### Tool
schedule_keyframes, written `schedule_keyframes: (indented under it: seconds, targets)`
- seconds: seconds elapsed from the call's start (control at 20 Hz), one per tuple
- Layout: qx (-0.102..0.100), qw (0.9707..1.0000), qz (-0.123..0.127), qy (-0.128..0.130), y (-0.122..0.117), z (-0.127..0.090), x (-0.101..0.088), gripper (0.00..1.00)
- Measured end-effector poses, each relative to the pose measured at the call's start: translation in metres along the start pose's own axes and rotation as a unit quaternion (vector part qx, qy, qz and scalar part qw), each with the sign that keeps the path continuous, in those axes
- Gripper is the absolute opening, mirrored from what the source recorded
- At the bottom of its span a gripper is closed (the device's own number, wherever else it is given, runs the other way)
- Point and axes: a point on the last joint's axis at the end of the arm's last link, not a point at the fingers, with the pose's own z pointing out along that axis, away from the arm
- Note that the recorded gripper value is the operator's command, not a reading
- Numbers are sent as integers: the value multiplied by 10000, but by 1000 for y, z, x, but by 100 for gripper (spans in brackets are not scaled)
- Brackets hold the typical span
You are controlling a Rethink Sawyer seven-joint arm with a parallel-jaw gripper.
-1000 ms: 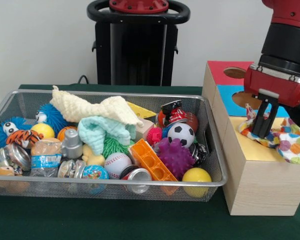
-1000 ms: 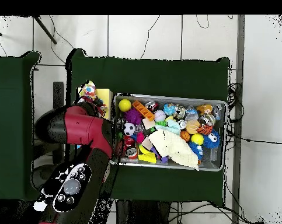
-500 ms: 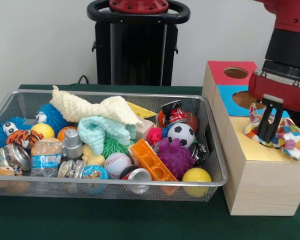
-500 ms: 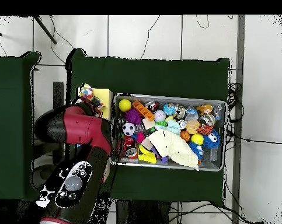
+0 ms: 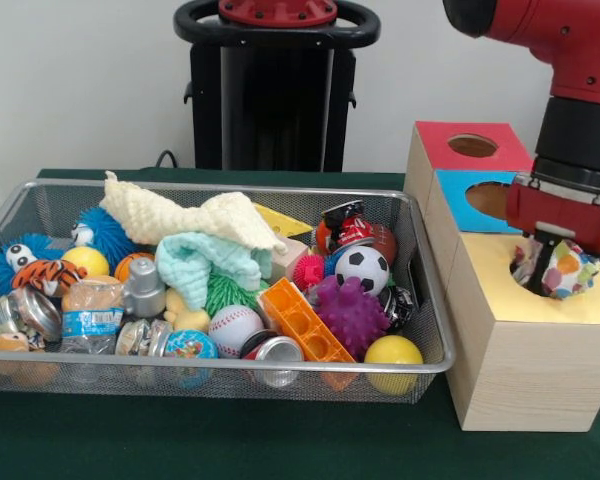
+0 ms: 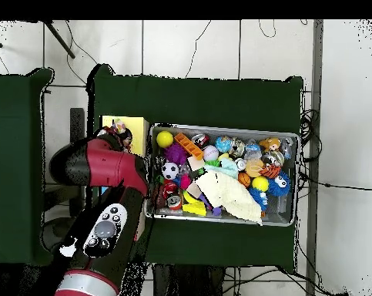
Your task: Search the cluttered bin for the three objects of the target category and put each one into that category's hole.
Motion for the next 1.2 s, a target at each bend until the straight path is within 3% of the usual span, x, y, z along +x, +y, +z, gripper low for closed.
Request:
schedule_keyframes:
  seconds: [0.3,0.8,1.2]
  targets:
    - [-29,10000,-71,-15,4,21,11,0]
    - [-75,10000,-21,33,5,21,8,0]
    - [29,9994,73,325,5,-8,2,0]
